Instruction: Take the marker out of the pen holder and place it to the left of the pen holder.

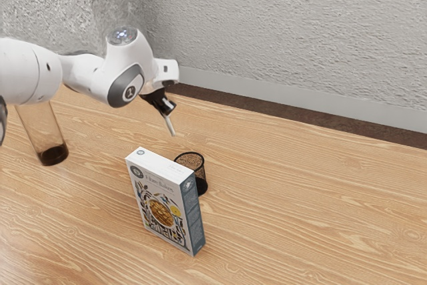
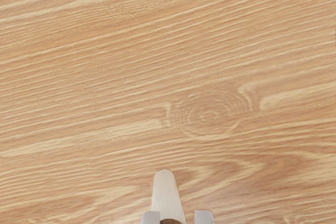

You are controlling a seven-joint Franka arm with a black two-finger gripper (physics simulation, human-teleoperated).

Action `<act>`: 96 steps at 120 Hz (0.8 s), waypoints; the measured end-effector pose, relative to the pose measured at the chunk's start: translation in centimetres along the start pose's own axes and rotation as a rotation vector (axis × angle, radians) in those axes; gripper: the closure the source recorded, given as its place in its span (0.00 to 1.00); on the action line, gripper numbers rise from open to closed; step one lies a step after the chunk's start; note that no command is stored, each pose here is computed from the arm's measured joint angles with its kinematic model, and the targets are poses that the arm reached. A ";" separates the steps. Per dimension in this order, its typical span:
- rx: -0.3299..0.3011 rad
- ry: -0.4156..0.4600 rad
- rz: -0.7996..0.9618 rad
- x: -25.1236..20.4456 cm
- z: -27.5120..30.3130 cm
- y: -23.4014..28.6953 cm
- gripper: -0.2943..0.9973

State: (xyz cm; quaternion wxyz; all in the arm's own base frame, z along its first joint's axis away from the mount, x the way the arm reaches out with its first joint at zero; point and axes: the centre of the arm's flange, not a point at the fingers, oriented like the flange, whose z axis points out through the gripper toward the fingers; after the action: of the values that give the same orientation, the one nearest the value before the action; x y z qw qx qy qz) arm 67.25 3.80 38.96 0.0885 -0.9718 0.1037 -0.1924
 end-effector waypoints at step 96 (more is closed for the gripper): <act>-0.081 -0.141 -0.055 -5.7 -31.4 -3.7 0.25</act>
State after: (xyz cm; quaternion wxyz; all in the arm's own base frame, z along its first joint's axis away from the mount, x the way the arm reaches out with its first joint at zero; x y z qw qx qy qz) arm 50.40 4.60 66.34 0.0506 -0.9882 0.0780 -0.1214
